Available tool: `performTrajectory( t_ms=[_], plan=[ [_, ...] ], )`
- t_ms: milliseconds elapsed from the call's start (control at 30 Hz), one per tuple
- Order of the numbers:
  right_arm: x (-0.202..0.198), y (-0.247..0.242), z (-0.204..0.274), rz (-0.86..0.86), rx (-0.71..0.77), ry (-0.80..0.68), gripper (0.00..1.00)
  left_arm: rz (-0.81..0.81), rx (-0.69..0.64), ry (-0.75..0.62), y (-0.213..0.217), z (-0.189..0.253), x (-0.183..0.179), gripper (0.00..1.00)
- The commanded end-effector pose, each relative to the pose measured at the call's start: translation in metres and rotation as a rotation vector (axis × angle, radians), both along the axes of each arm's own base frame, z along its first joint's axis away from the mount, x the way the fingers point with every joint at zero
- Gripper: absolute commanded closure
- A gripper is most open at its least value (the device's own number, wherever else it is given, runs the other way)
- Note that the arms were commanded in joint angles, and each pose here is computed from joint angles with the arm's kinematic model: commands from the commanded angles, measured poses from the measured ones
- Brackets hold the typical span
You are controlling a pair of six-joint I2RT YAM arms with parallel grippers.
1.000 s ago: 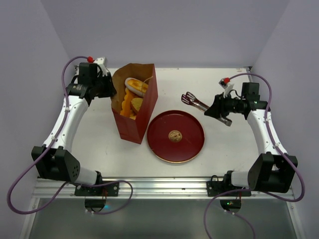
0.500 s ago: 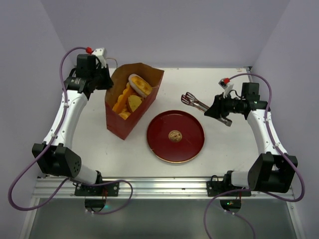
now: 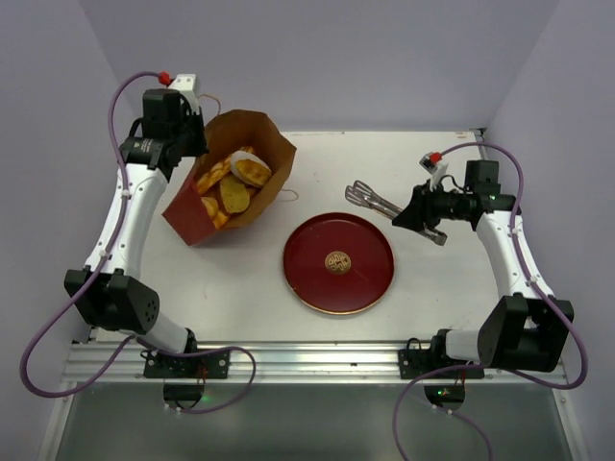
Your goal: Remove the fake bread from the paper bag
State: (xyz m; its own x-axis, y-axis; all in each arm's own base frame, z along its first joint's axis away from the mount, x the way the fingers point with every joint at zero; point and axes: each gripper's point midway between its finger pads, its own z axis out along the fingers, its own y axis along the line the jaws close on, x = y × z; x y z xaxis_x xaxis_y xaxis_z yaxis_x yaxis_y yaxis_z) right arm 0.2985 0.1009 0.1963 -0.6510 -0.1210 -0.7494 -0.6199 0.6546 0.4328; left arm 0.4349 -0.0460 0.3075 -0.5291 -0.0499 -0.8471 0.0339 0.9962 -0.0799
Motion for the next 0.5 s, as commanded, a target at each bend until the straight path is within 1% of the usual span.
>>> performTrajectory(
  t_ms=[0,167,200,300,400,467],
  plan=[
    [-0.004,0.006,0.012,0.055,0.038,-0.036,0.57,-0.06,-0.022,-0.081,-0.01,0.008,0.01,1.0],
    [-0.011,0.015,0.019,0.112,0.052,-0.048,0.56,-0.111,-0.063,-0.081,-0.021,-0.003,-0.003,1.0],
    [-0.015,0.017,0.022,0.13,0.049,-0.053,0.56,-0.141,-0.085,-0.067,-0.027,-0.01,-0.007,1.0],
    [-0.016,0.019,0.035,0.155,0.038,-0.096,0.57,-0.215,-0.131,-0.074,-0.041,-0.012,-0.018,1.0],
    [-0.015,0.019,0.044,0.157,0.027,-0.12,0.57,-0.271,-0.159,-0.109,-0.051,-0.004,-0.024,1.0],
    [-0.015,0.02,0.049,0.162,0.021,-0.13,0.57,-0.252,-0.14,-0.142,-0.046,0.004,-0.022,1.0]
  ],
)
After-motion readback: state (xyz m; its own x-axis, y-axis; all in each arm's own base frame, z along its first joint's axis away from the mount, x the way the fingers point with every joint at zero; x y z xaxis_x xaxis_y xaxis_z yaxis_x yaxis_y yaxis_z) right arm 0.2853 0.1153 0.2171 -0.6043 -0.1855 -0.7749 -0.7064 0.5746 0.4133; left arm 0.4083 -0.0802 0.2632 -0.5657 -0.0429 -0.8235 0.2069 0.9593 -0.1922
